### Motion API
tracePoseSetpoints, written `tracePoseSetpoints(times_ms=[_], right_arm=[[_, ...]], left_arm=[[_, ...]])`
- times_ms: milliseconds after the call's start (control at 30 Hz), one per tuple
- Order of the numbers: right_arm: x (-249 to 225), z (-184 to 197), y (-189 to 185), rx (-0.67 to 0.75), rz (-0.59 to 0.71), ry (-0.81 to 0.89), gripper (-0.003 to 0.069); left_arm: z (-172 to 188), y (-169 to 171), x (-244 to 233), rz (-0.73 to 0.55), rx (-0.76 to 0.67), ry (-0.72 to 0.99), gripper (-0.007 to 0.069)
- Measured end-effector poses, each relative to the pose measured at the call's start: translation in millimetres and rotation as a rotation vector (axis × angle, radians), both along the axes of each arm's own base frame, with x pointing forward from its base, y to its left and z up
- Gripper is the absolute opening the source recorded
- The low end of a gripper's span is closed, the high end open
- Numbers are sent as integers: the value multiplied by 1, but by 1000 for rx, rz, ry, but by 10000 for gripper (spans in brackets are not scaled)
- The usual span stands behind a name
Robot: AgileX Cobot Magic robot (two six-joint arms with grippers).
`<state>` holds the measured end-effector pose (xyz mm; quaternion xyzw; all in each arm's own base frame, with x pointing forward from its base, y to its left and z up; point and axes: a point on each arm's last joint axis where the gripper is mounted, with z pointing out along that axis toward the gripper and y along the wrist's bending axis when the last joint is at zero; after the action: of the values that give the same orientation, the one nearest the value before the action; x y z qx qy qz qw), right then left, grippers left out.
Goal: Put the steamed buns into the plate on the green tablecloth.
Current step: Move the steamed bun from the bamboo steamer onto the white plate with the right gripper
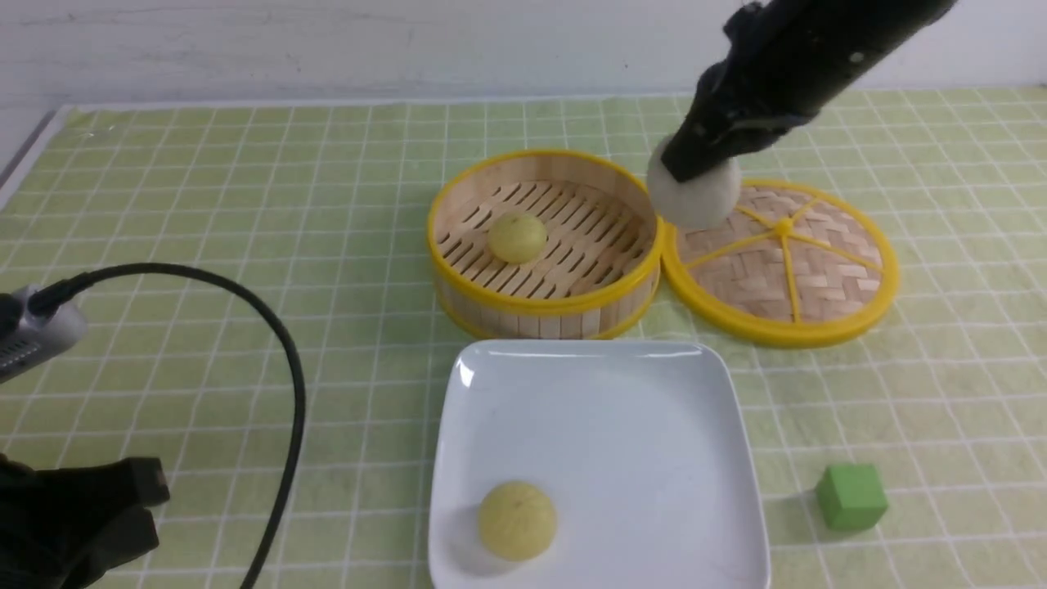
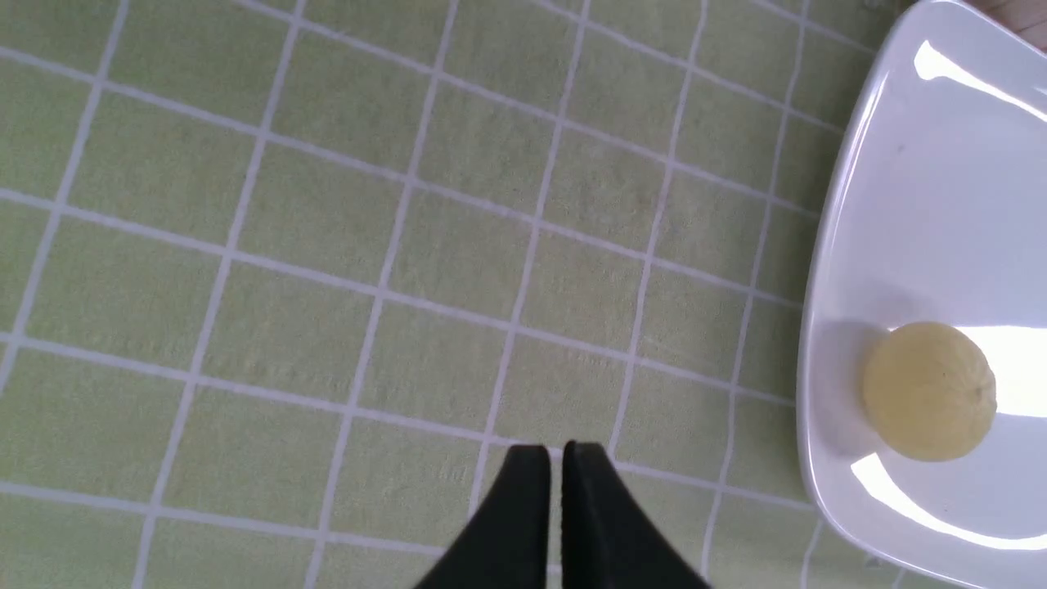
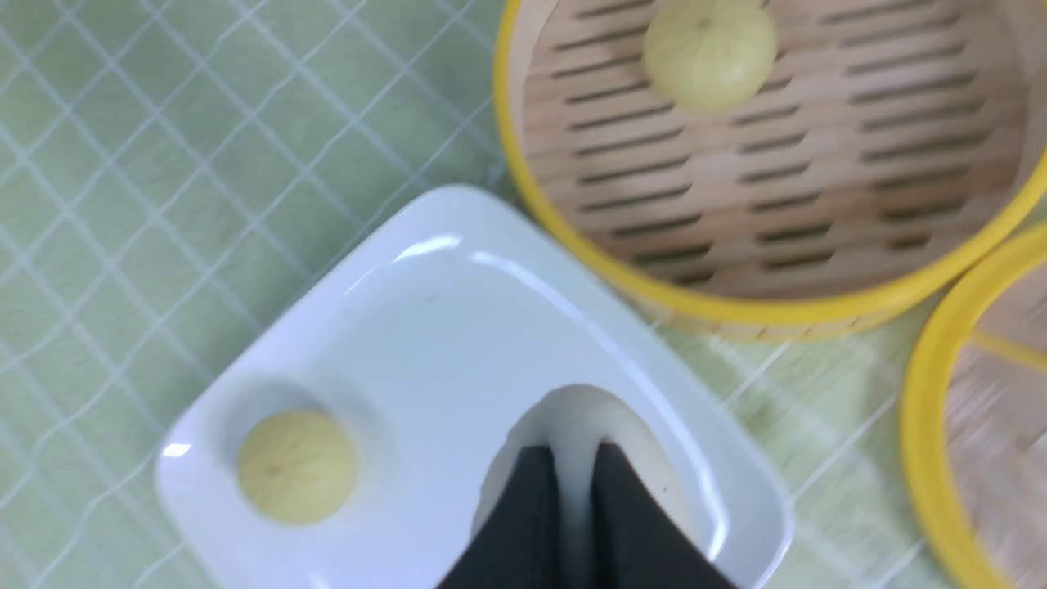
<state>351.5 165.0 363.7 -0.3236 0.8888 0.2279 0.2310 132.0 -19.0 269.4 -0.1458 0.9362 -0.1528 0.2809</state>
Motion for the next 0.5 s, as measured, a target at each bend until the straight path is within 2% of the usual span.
tracePoseSetpoints(times_ms=[133,200,267,367,400,433,467,500], right_arm=[[-25,-33,12,-44,27,155,34],[-37,-78,27,-94,50,249,48],[-39,-110,36,-121,35,265,76],[-32,-153,41,-151,-21,236,182],[-31,-153,41,-152,-21,237,192],[-26,-166,42,-160,-42,224,290],[-24,-171,42,-164,-50,225,349],[-24,-172,42,-164,-51,226,349]], left_arm=[[0,0,1,3,1,-10,52],[0,1,1,2,12,-13,53],[0,2,1,2,22,-16,53],[0,3,1,-1,39,-16,55],[0,3,1,-1,41,-16,55],[0,3,1,-2,47,-16,55],[0,4,1,-2,51,-16,55],[0,4,1,-2,51,-16,55]])
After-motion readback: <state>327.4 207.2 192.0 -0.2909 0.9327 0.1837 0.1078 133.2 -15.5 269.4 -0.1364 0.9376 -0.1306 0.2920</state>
